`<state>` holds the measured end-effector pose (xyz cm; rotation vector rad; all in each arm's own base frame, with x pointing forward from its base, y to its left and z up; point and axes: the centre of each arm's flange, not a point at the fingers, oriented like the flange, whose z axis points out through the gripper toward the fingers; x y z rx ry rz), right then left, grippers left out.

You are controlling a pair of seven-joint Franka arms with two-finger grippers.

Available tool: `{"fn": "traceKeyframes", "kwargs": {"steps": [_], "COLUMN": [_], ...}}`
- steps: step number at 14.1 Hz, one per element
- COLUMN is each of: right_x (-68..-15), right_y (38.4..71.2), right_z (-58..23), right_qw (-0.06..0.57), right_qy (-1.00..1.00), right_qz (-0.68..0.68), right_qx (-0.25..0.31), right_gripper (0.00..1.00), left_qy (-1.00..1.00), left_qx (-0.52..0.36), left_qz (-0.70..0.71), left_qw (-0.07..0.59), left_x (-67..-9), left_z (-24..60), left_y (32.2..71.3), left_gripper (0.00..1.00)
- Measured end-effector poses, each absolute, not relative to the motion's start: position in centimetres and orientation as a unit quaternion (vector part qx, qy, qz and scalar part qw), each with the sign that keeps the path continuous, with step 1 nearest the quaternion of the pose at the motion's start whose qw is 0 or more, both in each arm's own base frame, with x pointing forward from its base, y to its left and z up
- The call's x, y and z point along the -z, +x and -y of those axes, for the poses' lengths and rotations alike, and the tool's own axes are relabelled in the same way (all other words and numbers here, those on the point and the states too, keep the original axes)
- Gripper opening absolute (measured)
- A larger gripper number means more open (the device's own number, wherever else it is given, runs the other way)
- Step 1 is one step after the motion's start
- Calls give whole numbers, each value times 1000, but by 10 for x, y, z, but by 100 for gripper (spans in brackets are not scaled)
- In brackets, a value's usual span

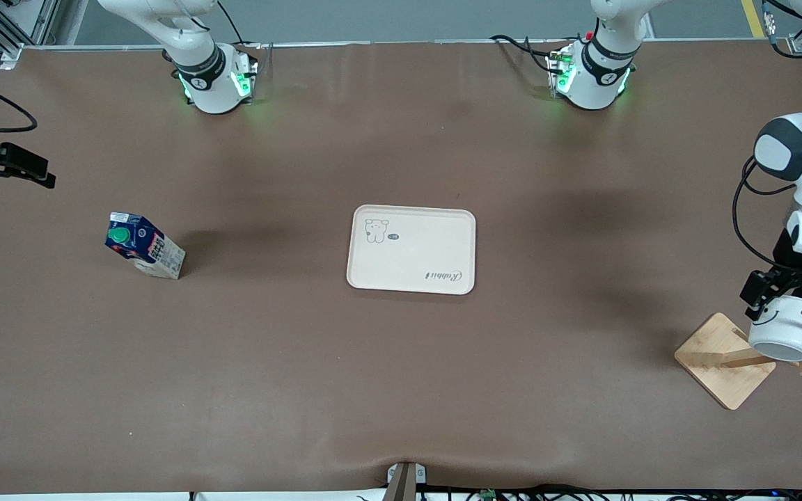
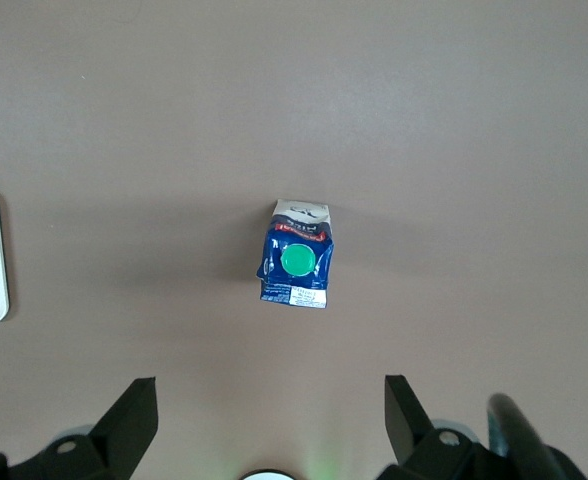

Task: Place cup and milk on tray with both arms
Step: 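Lift the mug off the stand while the right gripper reaches the milk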

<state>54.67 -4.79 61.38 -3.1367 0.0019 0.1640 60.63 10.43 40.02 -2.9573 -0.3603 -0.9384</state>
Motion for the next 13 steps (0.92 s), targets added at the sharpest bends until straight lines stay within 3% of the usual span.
{"fn": "traceKeyframes", "kwargs": {"steps": [1,4,5,7,8,11,13], "right_x": [-614,-614,-614,-613,-611,-572,-555], "right_y": [547,547,547,547,549,571,584], "right_z": [48,48,48,48,47,43,47], "right_qw": [0,0,0,1,1,0,-1], "right_qy": [-999,-999,-999,-999,-999,-997,-996], "right_qz": [-1,-1,-1,0,0,5,2], "right_qx": [-52,-52,-52,-52,-53,-78,-87], "right_gripper": [100,100,100,100,100,100,100], "left_qy": [-947,-948,-948,-948,-949,-948,-947], "left_qx": [300,298,297,297,298,303,306], "left_qz": [114,113,113,109,107,97,95], "left_qw": [7,5,5,3,1,-5,-8], "left_x": [-399,-395,-395,-395,-395,-400,-403], "left_z": [-102,-101,-100,-96,-92,-77,-71], "left_y": [608,610,610,611,611,615,616], "left_gripper": [83,49,48,34,34,8,8]}}
